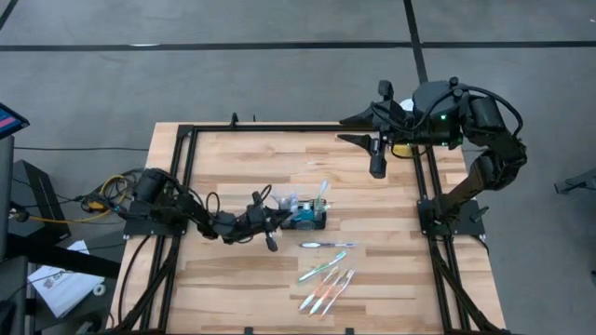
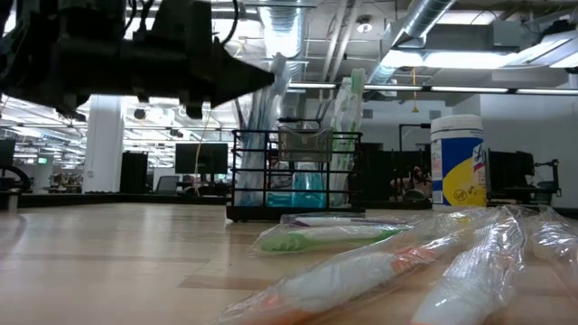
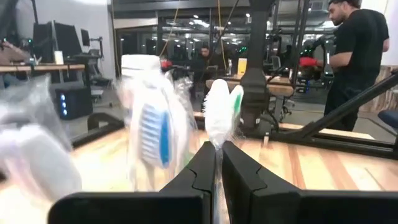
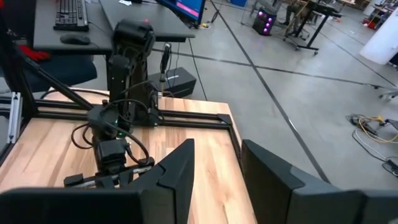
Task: Pick & Place toothbrushing station
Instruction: Put the blue toothbrush into the black wire organizer, then put the green toothbrush into the black wire organizer
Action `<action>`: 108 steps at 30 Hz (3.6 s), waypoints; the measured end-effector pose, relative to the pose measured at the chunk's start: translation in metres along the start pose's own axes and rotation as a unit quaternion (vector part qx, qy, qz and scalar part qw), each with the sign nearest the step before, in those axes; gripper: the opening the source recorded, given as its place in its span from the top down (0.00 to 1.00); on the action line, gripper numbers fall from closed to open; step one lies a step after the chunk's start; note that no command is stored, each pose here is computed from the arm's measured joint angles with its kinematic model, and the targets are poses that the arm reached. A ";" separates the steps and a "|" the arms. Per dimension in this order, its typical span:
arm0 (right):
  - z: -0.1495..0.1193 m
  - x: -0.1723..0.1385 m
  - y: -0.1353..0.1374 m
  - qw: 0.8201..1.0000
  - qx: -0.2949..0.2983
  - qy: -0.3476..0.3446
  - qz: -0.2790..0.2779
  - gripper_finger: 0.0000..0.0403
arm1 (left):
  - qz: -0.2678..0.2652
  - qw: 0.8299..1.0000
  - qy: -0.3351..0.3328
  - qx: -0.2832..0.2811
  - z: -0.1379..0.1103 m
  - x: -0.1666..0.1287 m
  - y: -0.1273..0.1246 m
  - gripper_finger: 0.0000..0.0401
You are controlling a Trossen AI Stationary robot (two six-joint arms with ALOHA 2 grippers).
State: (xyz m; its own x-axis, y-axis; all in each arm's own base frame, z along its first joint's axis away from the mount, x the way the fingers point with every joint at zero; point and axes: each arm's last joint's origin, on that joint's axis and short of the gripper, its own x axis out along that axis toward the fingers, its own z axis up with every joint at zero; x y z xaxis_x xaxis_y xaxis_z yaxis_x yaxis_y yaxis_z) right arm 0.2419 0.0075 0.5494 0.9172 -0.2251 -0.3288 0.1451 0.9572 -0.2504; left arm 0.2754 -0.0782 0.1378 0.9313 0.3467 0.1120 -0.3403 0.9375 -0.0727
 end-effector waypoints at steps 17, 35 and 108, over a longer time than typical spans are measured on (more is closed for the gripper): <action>-0.002 0.000 0.000 1.000 -0.005 0.011 0.002 0.70 | -0.022 0.997 0.009 -0.077 -0.009 -0.001 -0.003 0.70; 0.014 -0.021 -0.009 0.996 0.000 -0.086 -0.015 0.70 | -0.119 0.966 -0.170 -0.152 0.117 -0.026 0.001 0.40; -0.337 0.081 0.272 0.681 0.718 0.101 -0.106 0.64 | -0.157 0.943 -0.054 -0.287 0.179 -0.046 0.029 0.51</action>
State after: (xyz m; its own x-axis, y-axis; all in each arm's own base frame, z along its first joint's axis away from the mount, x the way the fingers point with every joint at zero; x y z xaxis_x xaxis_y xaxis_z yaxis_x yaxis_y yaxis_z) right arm 0.2310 0.1886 0.1480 0.7702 -0.2687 -0.5784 0.6125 0.0586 0.7883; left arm 0.1992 -0.0612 0.3075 0.9450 0.0852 0.3157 0.1054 0.8347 -0.5406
